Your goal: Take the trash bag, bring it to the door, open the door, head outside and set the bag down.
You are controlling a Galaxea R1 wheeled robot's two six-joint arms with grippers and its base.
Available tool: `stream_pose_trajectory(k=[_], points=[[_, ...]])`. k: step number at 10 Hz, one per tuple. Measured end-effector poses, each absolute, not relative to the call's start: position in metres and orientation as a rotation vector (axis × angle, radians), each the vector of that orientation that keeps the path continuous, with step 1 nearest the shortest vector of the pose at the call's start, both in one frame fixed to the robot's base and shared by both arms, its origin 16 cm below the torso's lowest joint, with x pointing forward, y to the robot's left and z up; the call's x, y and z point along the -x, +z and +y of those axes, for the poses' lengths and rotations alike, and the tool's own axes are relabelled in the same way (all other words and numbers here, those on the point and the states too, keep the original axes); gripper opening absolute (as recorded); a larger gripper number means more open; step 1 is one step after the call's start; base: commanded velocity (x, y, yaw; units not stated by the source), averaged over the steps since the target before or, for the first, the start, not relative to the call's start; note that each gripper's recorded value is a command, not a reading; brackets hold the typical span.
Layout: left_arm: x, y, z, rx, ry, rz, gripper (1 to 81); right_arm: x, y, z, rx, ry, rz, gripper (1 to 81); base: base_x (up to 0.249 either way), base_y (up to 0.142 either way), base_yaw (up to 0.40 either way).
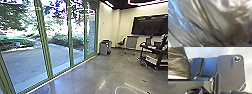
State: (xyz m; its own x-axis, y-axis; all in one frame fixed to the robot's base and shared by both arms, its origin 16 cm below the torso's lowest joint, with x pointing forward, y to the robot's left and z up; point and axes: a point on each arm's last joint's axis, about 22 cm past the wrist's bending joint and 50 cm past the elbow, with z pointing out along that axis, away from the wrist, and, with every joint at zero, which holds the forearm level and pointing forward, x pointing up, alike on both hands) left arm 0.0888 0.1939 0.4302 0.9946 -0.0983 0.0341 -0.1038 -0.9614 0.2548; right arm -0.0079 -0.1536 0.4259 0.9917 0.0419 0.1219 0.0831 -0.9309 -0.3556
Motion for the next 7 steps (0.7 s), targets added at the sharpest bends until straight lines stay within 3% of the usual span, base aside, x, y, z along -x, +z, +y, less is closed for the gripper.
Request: stream_pose_trajectory(k=[7], points=[[-0.0882, 0.4301, 0.194, -2.879, 0.029, -0.148, 1.0, 0.0082, 0.4259, -0.1536, 2.767, -0.158, -0.09, 81.1, 0.108, 0.0, 0.0]])
